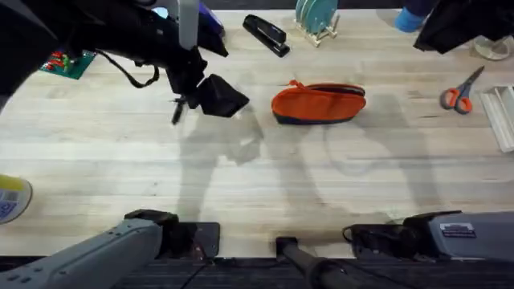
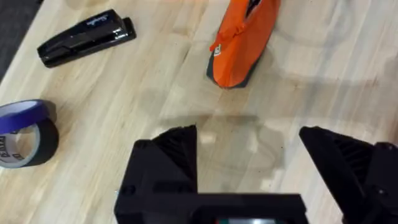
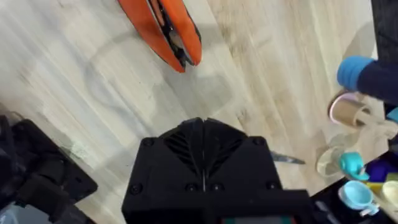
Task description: Unzip the bag, pick up the pens from the table one at a time and place them inside, then zip the bag closed.
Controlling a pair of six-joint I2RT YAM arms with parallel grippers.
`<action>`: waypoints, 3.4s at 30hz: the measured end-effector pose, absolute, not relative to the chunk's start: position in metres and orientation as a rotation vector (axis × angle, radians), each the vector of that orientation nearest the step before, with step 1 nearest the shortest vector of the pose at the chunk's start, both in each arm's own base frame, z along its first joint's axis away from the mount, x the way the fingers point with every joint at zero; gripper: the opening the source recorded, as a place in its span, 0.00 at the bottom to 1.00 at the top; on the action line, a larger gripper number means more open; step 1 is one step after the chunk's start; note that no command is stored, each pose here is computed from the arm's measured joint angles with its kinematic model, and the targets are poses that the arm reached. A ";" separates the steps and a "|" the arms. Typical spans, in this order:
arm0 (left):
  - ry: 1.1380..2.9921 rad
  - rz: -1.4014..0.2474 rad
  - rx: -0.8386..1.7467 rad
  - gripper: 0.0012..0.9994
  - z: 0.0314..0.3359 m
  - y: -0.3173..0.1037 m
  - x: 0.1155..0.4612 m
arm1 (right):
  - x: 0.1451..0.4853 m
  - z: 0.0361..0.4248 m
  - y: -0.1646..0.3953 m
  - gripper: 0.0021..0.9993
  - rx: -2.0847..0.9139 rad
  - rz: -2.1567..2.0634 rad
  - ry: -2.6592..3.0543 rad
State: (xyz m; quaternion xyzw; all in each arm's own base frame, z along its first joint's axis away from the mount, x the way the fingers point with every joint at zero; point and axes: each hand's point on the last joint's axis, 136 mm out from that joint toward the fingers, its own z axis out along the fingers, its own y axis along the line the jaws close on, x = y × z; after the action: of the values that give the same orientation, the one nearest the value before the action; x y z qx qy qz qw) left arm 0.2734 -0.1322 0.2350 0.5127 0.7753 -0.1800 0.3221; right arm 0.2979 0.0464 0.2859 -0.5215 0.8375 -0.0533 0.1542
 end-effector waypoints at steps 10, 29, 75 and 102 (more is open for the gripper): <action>2.016 -0.458 1.344 0.99 0.237 -0.133 0.278 | 0.303 0.290 0.051 0.03 -1.484 -0.019 2.325; 2.024 -0.434 1.343 1.00 0.236 -0.130 0.280 | 0.322 0.270 0.058 0.03 -1.417 0.298 2.308; 2.026 -0.431 1.343 0.99 0.236 -0.130 0.280 | 0.332 0.163 0.067 0.03 -1.478 0.545 2.400; 2.026 -0.431 1.343 1.00 0.236 -0.130 0.280 | 0.336 0.107 0.074 0.03 -1.469 0.762 2.508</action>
State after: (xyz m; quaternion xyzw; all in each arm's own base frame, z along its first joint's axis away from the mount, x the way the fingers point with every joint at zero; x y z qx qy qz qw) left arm 0.2797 -0.1299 0.2359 0.5136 0.7747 -0.1649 0.3300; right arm 0.3360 0.0738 0.1072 -0.4876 0.8328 0.2528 0.0683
